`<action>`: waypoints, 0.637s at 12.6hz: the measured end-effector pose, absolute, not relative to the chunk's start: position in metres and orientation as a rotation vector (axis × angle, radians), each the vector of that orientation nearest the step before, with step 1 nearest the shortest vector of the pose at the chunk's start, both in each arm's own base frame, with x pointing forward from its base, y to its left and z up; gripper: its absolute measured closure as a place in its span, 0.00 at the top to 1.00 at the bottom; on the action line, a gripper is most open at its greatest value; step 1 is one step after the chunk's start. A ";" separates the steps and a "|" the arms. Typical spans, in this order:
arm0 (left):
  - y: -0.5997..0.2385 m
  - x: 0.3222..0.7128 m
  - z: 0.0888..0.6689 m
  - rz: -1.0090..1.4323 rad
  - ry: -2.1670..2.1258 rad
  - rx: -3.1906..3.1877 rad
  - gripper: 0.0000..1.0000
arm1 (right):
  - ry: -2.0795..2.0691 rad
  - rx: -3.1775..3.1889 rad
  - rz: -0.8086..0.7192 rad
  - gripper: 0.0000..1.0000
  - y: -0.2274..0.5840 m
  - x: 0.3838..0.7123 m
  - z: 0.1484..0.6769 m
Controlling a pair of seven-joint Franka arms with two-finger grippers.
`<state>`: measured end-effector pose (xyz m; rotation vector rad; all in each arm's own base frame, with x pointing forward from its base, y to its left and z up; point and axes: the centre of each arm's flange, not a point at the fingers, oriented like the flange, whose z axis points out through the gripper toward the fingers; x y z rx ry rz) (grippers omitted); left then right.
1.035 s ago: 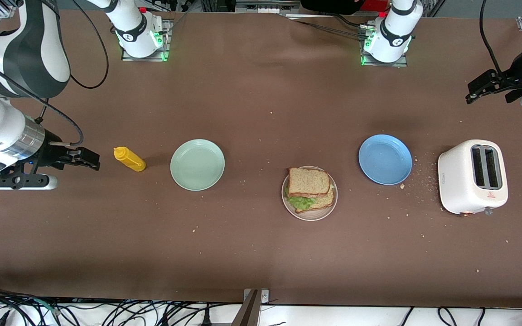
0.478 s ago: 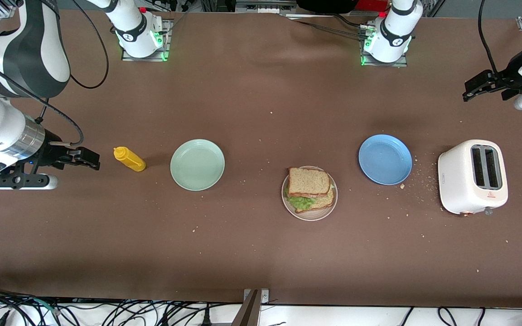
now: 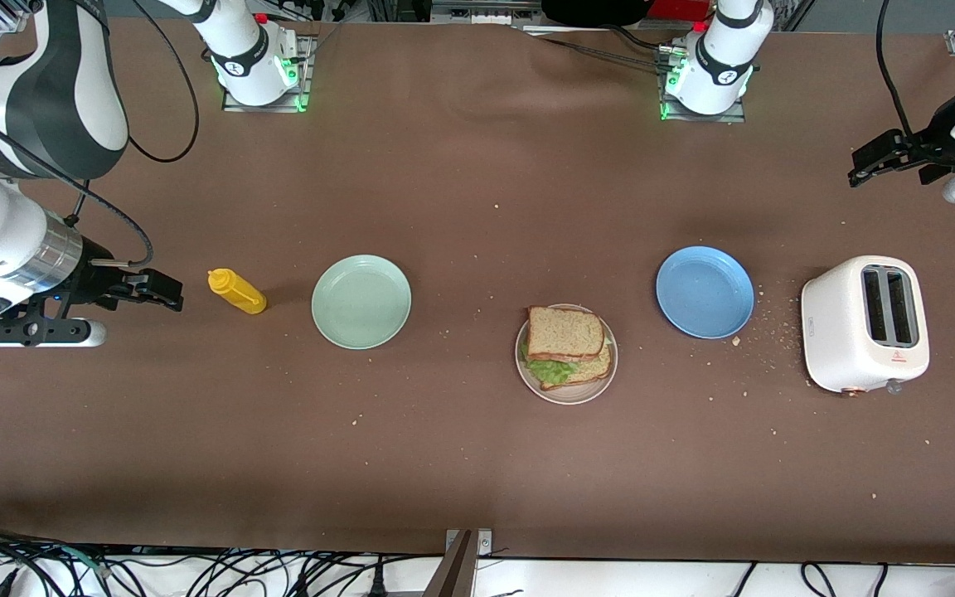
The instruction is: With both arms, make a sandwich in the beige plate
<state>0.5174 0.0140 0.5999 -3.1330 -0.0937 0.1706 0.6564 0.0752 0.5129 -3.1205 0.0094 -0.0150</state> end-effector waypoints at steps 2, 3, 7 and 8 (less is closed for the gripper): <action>0.014 0.518 0.599 0.172 -0.093 -3.133 1.00 | 0.009 -3.121 -0.013 1.00 0.075 0.656 0.513; 0.014 0.518 0.599 0.173 -0.093 -3.133 1.00 | 0.009 -3.121 -0.013 1.00 0.075 0.656 0.513; 0.010 0.519 0.598 0.177 -0.083 -3.132 1.00 | 0.009 -3.121 -0.011 1.00 0.075 0.656 0.513; 0.010 0.519 0.598 0.177 -0.083 -3.132 1.00 | 0.009 -3.121 -0.011 1.00 0.075 0.656 0.513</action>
